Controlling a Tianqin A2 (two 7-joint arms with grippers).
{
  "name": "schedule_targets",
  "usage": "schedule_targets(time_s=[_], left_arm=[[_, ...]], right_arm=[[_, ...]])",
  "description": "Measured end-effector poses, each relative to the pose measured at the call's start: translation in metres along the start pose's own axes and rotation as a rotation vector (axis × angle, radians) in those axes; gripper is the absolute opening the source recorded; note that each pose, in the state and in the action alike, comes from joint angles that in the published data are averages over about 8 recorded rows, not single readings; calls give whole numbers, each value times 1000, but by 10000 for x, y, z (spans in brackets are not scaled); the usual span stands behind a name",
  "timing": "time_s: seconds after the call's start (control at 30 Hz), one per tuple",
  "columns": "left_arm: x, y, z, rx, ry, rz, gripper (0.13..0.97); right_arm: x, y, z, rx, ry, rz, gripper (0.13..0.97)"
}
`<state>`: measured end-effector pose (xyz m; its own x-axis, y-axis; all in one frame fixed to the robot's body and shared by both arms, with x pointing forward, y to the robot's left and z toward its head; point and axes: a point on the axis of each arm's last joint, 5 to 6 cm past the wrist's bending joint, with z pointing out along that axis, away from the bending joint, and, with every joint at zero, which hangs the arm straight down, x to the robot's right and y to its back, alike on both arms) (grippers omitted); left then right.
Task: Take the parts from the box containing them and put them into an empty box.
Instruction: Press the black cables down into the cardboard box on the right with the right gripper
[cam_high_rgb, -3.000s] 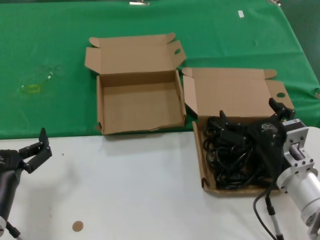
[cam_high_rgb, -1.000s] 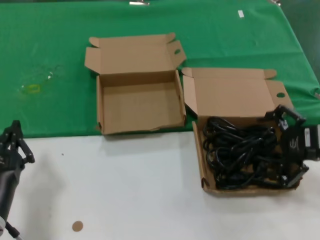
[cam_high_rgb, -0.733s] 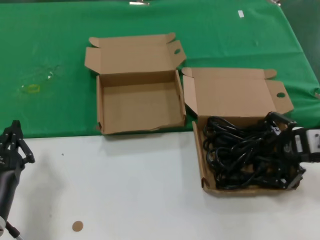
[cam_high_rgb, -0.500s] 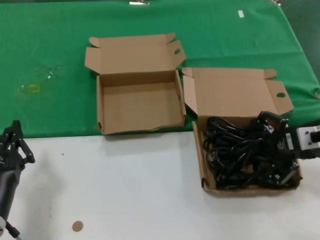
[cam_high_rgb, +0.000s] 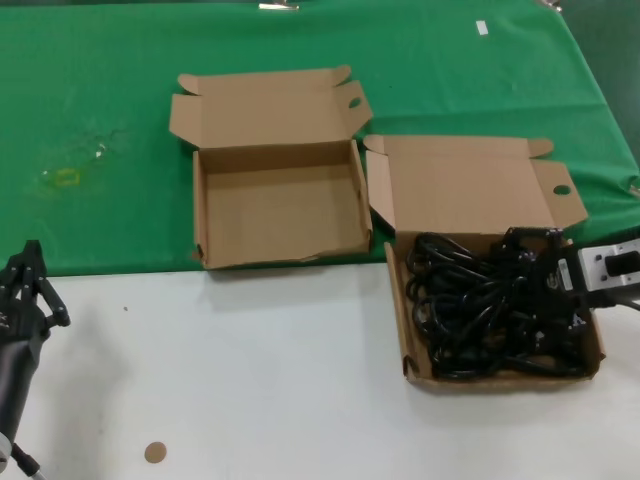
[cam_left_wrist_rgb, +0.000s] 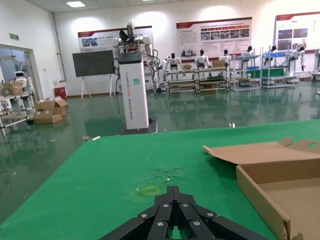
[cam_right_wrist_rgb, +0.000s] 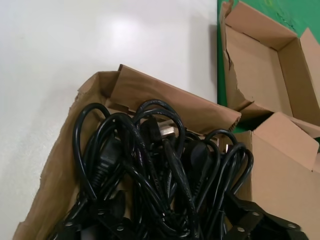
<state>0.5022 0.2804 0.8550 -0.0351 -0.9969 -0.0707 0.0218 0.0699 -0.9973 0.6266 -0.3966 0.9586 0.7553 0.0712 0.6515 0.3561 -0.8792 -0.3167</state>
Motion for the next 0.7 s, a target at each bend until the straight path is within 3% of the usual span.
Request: schedule_targets(time_s=[0.17, 0.3, 0.57, 0.7], left_arm=[[0, 0, 0, 0, 0, 0, 144], [0, 0, 0, 0, 0, 0, 144], [0, 0, 0, 0, 0, 0, 144], [0, 0, 0, 0, 0, 0, 144]], right_arm=[[11, 24, 10, -7, 1, 3, 665], [17, 37, 12, -12, 0, 3, 665], [31, 46, 7, -18, 0, -1, 443], [42, 45, -3, -21, 1, -5, 384]])
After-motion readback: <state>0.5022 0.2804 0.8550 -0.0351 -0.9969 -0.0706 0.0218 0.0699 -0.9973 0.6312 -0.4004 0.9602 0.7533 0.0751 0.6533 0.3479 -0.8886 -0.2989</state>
